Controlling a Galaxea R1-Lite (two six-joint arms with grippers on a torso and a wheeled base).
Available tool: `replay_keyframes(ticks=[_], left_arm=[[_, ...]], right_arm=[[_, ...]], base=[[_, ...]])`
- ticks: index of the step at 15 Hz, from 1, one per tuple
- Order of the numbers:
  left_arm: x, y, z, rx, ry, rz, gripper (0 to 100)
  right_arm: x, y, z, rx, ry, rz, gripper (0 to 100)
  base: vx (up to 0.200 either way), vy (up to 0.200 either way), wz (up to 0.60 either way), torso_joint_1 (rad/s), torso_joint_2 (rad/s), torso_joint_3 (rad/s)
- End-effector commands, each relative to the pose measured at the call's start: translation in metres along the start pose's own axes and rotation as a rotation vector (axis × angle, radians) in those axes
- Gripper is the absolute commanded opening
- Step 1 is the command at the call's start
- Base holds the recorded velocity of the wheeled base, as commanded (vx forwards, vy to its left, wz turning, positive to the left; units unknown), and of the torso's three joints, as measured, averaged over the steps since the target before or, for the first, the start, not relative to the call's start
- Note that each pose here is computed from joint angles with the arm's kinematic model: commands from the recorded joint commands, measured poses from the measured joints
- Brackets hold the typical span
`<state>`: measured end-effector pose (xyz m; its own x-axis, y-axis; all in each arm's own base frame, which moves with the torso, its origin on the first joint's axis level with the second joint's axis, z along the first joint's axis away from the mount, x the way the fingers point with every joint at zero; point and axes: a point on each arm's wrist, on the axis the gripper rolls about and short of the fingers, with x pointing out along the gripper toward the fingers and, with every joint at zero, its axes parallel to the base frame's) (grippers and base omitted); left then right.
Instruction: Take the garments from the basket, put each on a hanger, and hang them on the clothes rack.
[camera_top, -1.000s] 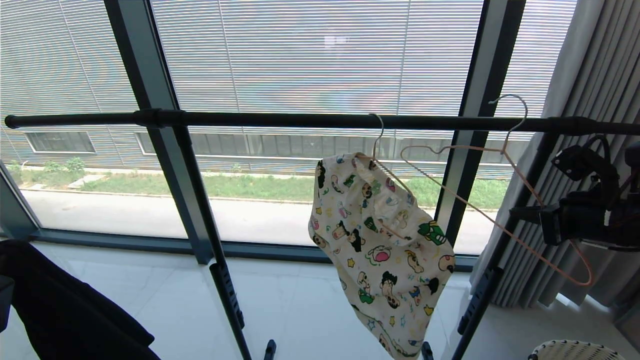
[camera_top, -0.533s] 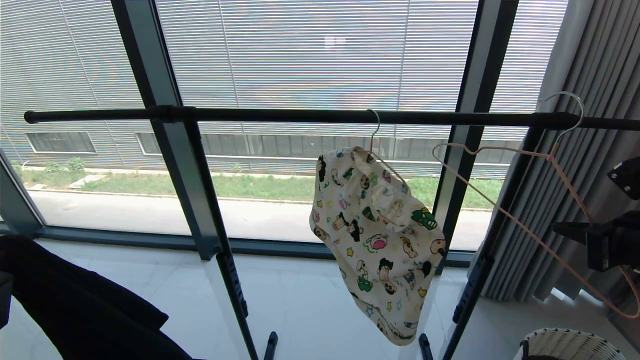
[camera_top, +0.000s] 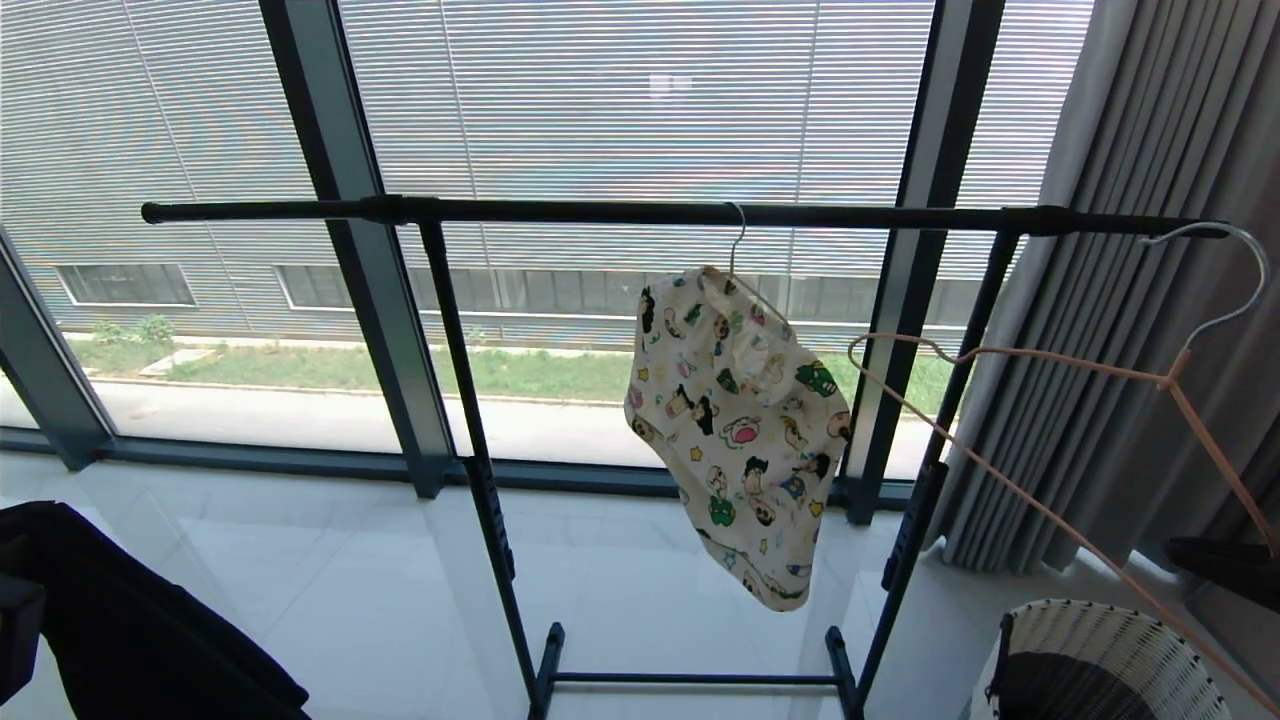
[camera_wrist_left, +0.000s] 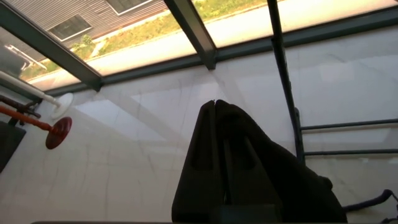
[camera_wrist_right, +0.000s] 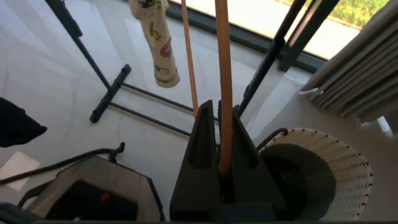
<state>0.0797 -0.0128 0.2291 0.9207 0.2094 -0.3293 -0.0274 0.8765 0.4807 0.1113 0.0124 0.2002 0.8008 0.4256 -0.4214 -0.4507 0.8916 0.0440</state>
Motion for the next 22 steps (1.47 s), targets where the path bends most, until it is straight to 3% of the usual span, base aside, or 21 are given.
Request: replay_keyframes(ticks=[1, 3, 5, 8, 10, 13, 15, 21, 22], left_arm=[[0.002, -0.001, 0.0, 0.005, 0.006, -0.005, 0], [0.003, -0.002, 0.0, 0.009, 0.011, -0.01, 0], [0.0, -0.007, 0.003, 0.031, -0.027, -0.073, 0], [0.009, -0.025, 0.01, 0.064, -0.066, -0.167, 0], [0.039, -0.044, 0.027, 0.045, -0.07, -0.154, 0], [0.089, -0.074, 0.055, -0.029, -0.035, -0.055, 0], [0.108, -0.084, 0.075, -0.087, -0.033, -0.048, 0], [0.108, -0.1, 0.09, -0.093, -0.075, -0.122, 0], [0.112, -0.104, 0.097, -0.148, -0.078, -0.124, 0]], right_arm=[[-0.015, 0.01, -0.001, -0.033, -0.049, 0.041, 0], [-0.014, 0.016, -0.001, -0.05, -0.042, 0.14, 0], [-0.008, 0.025, -0.001, -0.075, -0.023, 0.289, 0], [0.014, 0.038, -0.003, -0.108, 0.073, 0.45, 0], [0.031, 0.047, -0.006, -0.134, 0.113, 0.527, 0], [0.045, 0.066, -0.007, -0.19, 0.124, 0.652, 0], [0.054, 0.073, -0.007, -0.208, 0.123, 0.685, 0], [0.086, 0.077, -0.003, -0.201, 0.104, 0.686, 0], [0.094, 0.078, -0.001, -0.202, 0.1, 0.689, 0]], base=[[-0.2, 0.0, 0.0, 0.012, 0.0, -0.007], [-0.2, 0.0, 0.0, 0.002, 0.0, 0.01], [0.0, 0.0, 0.0, 0.0, 0.0, 0.0], [0.0, 0.0, 0.0, 0.0, 0.0, 0.0], [0.0, 0.0, 0.0, 0.0, 0.0, 0.0], [0.0, 0.0, 0.0, 0.0, 0.0, 0.0], [0.0, 0.0, 0.0, 0.0, 0.0, 0.0], [0.0, 0.0, 0.0, 0.0, 0.0, 0.0], [0.0, 0.0, 0.0, 0.0, 0.0, 0.0]])
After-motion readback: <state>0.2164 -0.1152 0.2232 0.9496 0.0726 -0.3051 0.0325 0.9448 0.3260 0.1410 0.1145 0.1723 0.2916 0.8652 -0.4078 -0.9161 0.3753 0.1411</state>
